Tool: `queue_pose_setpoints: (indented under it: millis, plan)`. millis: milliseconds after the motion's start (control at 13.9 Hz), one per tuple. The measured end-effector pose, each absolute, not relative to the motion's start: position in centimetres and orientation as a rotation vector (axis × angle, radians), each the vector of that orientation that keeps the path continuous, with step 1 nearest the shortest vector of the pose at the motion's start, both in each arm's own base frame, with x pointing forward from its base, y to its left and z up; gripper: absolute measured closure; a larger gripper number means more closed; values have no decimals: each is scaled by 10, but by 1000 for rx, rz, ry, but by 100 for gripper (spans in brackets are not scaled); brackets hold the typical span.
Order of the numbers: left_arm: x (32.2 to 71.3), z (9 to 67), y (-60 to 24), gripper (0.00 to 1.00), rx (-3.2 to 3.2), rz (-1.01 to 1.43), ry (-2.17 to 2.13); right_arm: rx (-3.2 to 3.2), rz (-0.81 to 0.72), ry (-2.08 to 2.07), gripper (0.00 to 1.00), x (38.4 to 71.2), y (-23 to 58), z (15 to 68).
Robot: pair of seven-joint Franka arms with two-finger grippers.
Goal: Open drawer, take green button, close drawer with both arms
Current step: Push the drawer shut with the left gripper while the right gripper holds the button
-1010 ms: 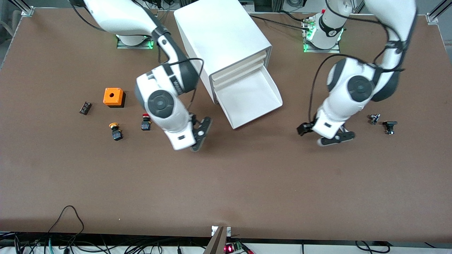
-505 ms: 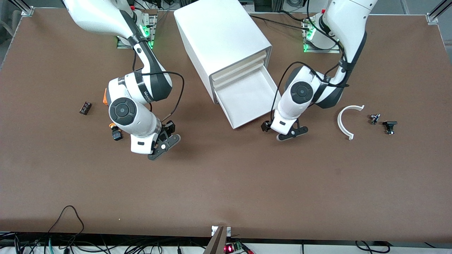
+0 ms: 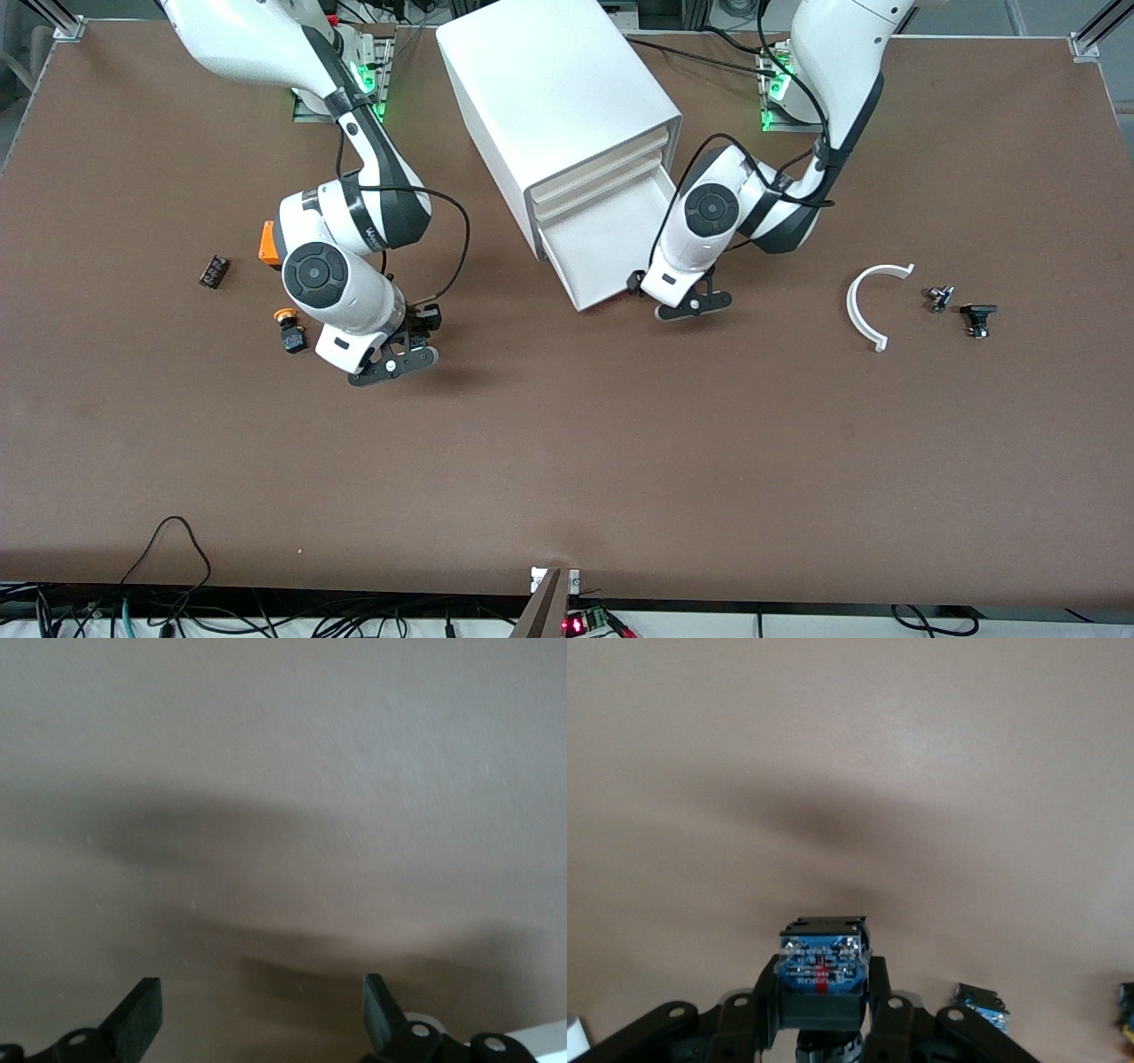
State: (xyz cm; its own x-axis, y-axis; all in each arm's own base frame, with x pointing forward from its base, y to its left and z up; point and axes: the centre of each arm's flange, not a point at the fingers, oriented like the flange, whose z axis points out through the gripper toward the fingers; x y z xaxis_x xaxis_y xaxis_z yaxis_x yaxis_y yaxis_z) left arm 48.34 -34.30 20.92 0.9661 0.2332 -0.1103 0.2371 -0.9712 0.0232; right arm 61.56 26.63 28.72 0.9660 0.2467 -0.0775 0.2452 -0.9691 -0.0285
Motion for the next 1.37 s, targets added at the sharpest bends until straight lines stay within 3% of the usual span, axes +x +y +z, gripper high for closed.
queue_pose_setpoints:
  millis: [505, 793, 1010, 1226, 1298, 1370]
  plan:
    - [406, 210, -407, 0, 3075, -262, 122, -3104, 82, -209, 59, 578, 276, 233]
    - [383, 212, -423, 0, 3068, -284, 52, -3099, 41, -198, 59, 562, 278, 214]
    - [388, 219, -421, 0, 3064, -263, 63, -3091, -25, -188, 59, 542, 266, 186]
    - [434, 257, -385, 0, 3031, -150, 202, -3084, -65, -168, 59, 532, 261, 180]
    - [459, 277, -361, 0, 3010, -87, 281, -3085, -65, -121, 56, 531, 261, 181]
    - [486, 300, -334, 0, 2982, -14, 367, -3085, -68, -59, 44, 532, 261, 182]
